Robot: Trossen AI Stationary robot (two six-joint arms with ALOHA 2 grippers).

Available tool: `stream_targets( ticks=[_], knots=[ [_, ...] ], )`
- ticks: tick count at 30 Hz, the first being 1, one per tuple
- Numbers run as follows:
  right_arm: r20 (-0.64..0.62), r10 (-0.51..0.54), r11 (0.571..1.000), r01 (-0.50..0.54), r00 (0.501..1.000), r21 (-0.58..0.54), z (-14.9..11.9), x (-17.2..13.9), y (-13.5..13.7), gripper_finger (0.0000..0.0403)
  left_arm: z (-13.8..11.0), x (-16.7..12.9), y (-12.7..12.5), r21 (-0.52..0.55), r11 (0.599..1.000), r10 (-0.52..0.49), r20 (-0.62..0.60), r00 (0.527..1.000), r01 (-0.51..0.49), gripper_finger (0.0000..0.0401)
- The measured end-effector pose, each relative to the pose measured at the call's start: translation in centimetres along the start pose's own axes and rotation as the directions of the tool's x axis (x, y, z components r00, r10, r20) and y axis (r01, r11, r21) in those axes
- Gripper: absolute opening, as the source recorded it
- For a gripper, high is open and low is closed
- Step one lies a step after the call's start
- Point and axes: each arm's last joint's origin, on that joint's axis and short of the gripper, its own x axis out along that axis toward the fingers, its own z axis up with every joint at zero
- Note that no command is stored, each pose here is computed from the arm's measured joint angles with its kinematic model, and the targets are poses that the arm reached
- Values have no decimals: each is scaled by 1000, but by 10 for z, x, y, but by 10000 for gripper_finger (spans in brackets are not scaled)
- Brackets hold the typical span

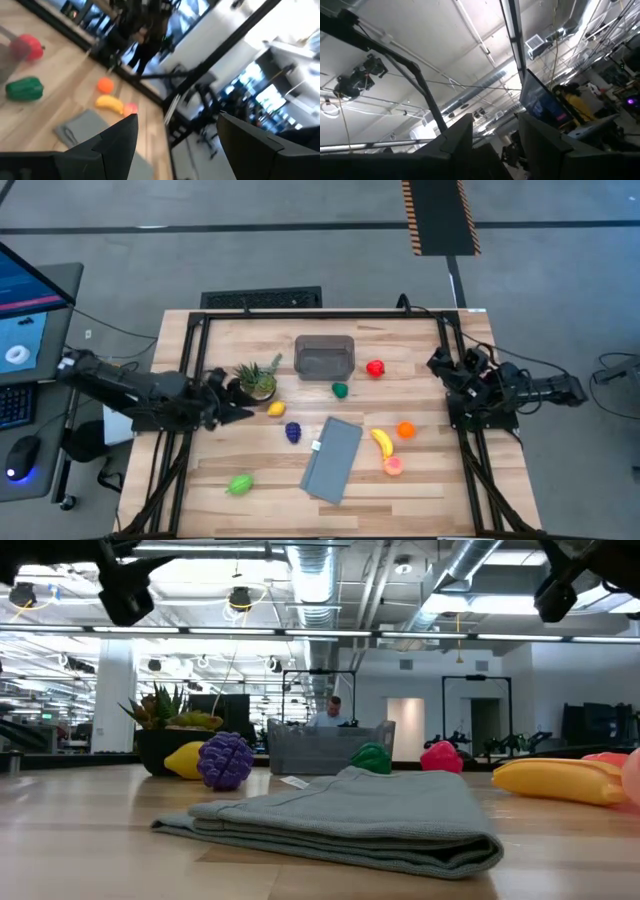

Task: Pick and placing Produce into tupperware
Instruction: Put the grapes into the black bin

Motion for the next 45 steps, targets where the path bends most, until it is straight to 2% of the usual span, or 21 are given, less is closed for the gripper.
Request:
stream_targets(
  ticks=[9, 18, 32, 39, 45],
  knots=[
    [-53, -26, 999, 24, 998, -46, 3, 18, 4, 182, 1, 32, -19, 43, 999, 8, -89, 996, -4, 259],
    [-37, -10, 997, 7, 999, -75, 10, 22, 9, 182, 0, 32, -22, 37, 999, -13, -95, 995, 17, 259],
    [-46, -1, 999, -1, 999, -47, 9, 23, 9, 182, -15, 30, -33, -74, 997, -38, -162, 986, 26, 259],
    [-106, 46, 996, -54, 993, -71, 19, 44, 19, 182, -24, 27, -36, -108, 994, -8, -197, 980, -14, 259],
    [-246, 8, 993, -36, 969, -110, 24, 70, 26, 182, -27, 25, -39, -104, 994, -3, -192, 981, -18, 259]
  ],
)
